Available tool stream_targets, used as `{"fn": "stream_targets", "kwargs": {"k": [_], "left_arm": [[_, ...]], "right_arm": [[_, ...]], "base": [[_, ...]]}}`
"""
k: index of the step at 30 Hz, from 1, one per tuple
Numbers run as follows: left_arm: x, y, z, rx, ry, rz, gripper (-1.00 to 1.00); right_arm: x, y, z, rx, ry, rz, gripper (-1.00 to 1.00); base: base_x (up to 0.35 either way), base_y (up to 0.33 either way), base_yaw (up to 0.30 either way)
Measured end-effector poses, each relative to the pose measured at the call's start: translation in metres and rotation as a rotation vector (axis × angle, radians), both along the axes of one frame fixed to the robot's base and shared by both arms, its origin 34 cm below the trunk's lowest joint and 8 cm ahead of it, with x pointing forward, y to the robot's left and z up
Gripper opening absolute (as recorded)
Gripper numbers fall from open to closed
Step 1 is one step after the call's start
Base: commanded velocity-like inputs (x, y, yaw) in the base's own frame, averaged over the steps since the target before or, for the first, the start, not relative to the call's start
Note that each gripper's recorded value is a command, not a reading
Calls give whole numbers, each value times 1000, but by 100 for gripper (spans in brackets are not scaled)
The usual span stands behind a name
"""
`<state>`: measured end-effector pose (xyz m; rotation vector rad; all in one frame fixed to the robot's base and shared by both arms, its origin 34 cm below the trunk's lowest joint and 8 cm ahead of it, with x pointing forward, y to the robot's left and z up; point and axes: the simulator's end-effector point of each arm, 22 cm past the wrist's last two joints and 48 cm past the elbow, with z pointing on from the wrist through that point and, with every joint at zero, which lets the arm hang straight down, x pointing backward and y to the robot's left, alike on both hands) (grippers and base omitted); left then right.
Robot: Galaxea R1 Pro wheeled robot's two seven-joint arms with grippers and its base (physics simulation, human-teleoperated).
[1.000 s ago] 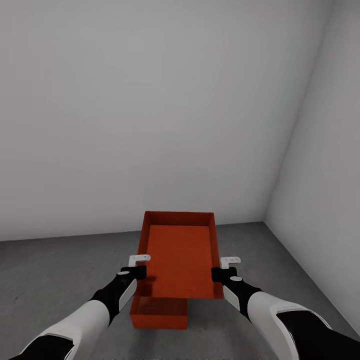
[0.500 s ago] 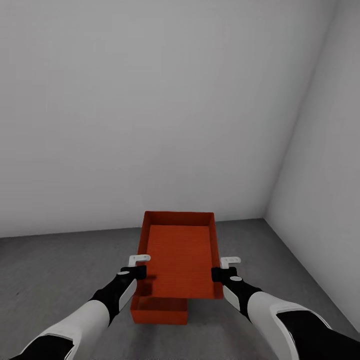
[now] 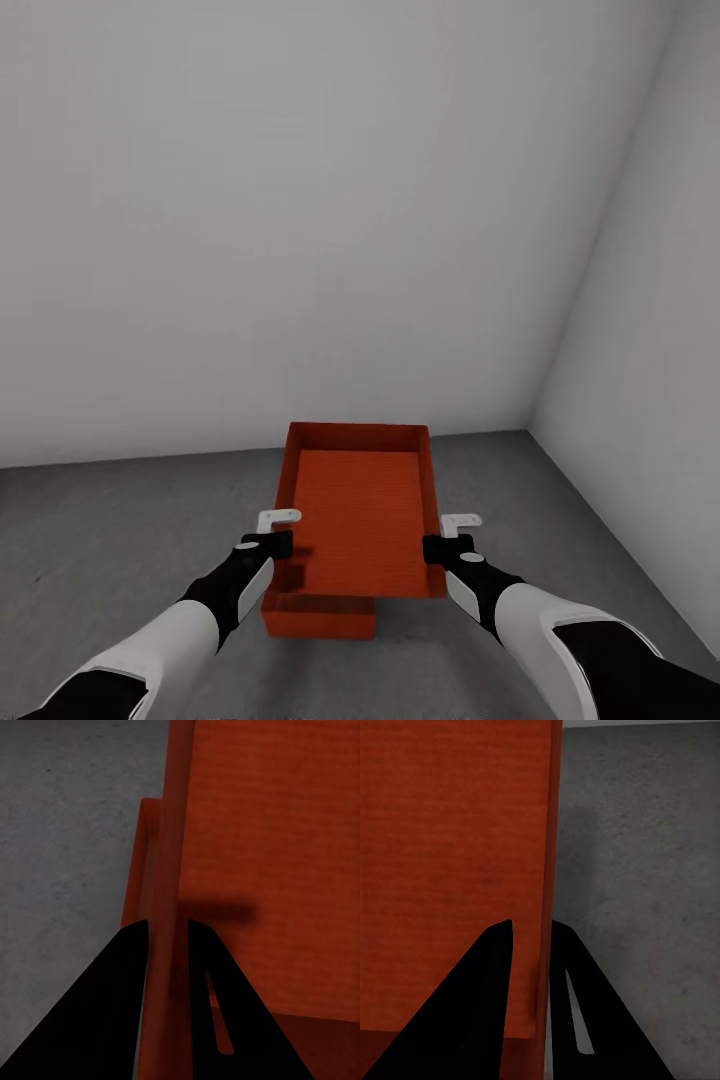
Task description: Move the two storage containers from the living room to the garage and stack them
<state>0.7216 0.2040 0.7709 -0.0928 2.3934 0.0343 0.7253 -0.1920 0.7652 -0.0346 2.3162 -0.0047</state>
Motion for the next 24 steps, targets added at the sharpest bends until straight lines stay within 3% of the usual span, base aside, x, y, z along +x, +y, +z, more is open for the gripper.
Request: {"fn": "stream_targets", "kwargs": {"k": [24], "left_arm": [[-8,0,-23,-1,39,1,-100]], "right_arm": [[-8,0,-23,-1,39,1,-100]], "base": [[0,0,0]]}}
